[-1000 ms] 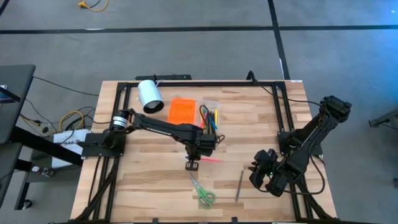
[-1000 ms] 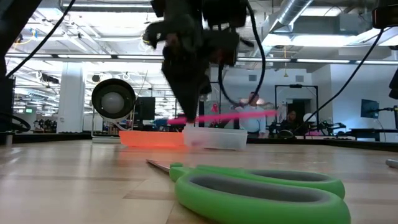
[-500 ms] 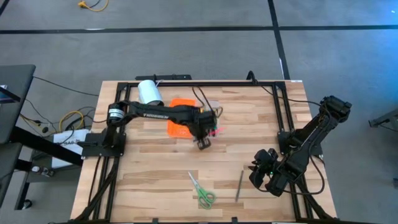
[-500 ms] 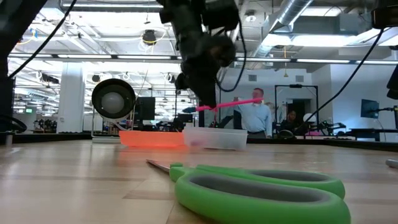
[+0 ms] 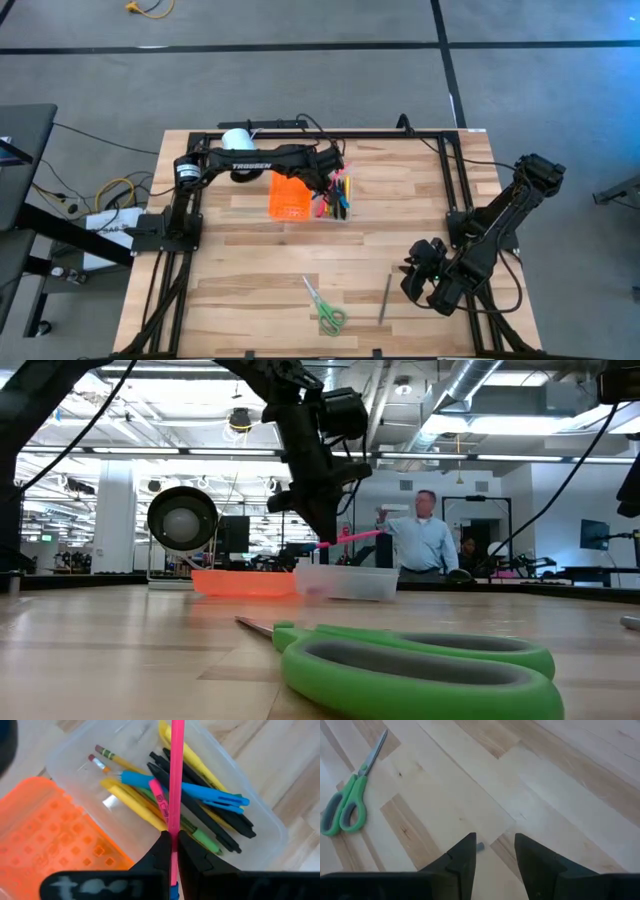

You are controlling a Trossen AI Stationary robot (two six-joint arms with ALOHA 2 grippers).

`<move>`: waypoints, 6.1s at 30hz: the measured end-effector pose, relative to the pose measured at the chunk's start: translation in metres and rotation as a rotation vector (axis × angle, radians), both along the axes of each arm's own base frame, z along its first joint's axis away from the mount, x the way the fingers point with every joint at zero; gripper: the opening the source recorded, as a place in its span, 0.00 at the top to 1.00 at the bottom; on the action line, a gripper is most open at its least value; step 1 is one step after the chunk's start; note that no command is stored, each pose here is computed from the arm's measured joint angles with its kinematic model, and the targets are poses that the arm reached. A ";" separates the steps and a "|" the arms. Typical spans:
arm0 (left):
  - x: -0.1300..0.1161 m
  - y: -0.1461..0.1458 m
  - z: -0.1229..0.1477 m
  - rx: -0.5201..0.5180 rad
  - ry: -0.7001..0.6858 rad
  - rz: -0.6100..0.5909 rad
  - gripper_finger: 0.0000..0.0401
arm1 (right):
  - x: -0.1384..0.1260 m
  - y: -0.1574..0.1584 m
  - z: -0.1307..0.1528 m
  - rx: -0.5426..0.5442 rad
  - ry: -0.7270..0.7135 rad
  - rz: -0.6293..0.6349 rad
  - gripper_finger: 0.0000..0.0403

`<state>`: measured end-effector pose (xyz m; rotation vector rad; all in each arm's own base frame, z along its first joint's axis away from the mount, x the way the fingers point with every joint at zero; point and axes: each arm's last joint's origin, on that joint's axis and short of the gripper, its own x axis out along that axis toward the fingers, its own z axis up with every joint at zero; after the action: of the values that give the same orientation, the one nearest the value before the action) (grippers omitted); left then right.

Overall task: Pick & place school supplies into a supply box
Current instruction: Put the pink pencil into the orange supply box, then put the gray pen into the orange supply box

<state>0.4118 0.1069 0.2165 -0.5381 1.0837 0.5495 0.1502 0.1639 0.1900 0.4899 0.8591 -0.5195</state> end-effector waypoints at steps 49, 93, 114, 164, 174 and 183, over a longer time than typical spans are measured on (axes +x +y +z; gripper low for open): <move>0.006 -0.029 0.011 0.092 -0.024 -0.189 0.76 | 0.000 0.001 0.000 0.060 -0.019 -0.074 0.68; -0.219 -0.145 0.040 0.298 -0.389 -0.537 0.76 | 0.091 0.060 -0.007 0.443 0.263 -0.522 0.78; -0.219 -0.145 0.047 0.298 -0.454 -0.530 0.76 | 0.092 0.046 -0.027 0.434 0.259 -0.559 0.78; -0.219 -0.145 0.047 0.285 -0.456 -0.513 0.76 | 0.117 0.061 -0.058 0.355 0.166 -0.515 0.99; -0.219 -0.144 0.047 0.300 -0.453 -0.511 0.76 | 0.128 0.058 -0.055 0.342 0.055 -0.500 1.00; -0.219 -0.144 0.047 0.302 -0.452 -0.510 0.76 | 0.139 0.055 -0.051 0.316 -0.040 -0.448 1.00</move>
<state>0.1925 -0.0373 0.2632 -0.0963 0.6500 0.1227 0.2893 0.2190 0.1391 0.9916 0.7974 -0.7843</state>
